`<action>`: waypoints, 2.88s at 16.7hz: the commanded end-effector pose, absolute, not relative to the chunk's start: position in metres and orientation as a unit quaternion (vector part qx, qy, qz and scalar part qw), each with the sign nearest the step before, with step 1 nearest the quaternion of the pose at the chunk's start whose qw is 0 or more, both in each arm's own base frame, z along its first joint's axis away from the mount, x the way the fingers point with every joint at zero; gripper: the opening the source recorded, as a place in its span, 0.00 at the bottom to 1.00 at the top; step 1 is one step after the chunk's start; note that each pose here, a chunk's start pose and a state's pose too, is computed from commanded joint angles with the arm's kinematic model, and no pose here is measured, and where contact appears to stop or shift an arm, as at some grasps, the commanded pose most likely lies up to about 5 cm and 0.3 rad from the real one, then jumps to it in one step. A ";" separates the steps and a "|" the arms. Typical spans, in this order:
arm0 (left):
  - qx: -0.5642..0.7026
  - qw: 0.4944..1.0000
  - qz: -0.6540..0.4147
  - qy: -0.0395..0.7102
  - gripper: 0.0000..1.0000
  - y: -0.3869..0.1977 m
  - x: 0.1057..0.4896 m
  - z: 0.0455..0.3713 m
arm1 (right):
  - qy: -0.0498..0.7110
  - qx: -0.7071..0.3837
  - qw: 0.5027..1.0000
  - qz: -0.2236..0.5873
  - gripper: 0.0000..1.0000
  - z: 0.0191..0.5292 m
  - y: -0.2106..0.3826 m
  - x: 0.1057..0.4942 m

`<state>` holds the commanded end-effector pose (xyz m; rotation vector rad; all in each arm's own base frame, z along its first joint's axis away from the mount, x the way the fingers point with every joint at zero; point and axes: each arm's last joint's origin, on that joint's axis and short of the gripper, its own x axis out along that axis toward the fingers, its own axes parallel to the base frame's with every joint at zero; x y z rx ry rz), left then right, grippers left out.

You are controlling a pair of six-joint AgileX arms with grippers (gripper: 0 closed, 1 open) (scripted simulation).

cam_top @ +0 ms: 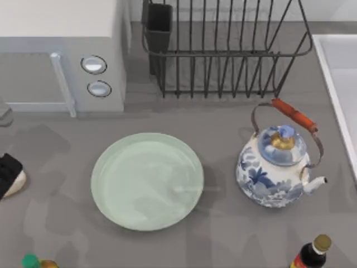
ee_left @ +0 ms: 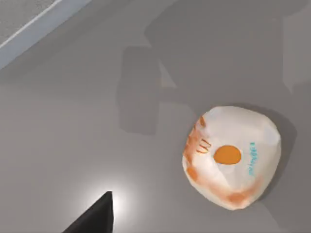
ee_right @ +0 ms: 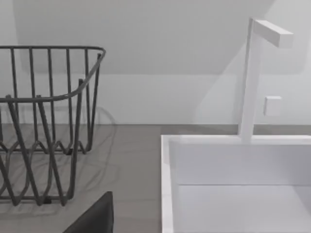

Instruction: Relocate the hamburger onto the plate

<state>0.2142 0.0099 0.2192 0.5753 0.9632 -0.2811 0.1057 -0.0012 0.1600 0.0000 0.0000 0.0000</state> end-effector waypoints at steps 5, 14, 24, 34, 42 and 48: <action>0.321 0.709 -0.249 0.576 1.00 0.019 0.278 0.198 | 0.000 0.000 1.000 0.000 1.00 0.160 -0.001 0.106; 0.336 0.622 -0.336 0.622 1.00 0.026 0.324 0.172 | 0.000 0.000 1.000 0.000 1.00 0.160 -0.001 0.106; 0.335 0.621 -0.336 0.624 1.00 0.033 0.314 0.134 | 0.000 0.000 1.000 0.000 1.00 0.160 -0.001 0.106; 0.336 0.622 -0.336 0.622 0.92 0.026 0.324 0.092 | 0.000 0.000 1.000 0.000 1.00 0.160 -0.001 0.106; 0.336 0.622 -0.336 0.622 0.32 0.026 0.324 0.092 | 0.000 0.000 1.000 0.000 1.00 0.160 -0.001 0.106; 0.336 0.622 -0.336 0.622 0.00 0.026 0.324 0.092 | 0.000 0.000 1.000 0.000 1.00 0.160 -0.001 0.106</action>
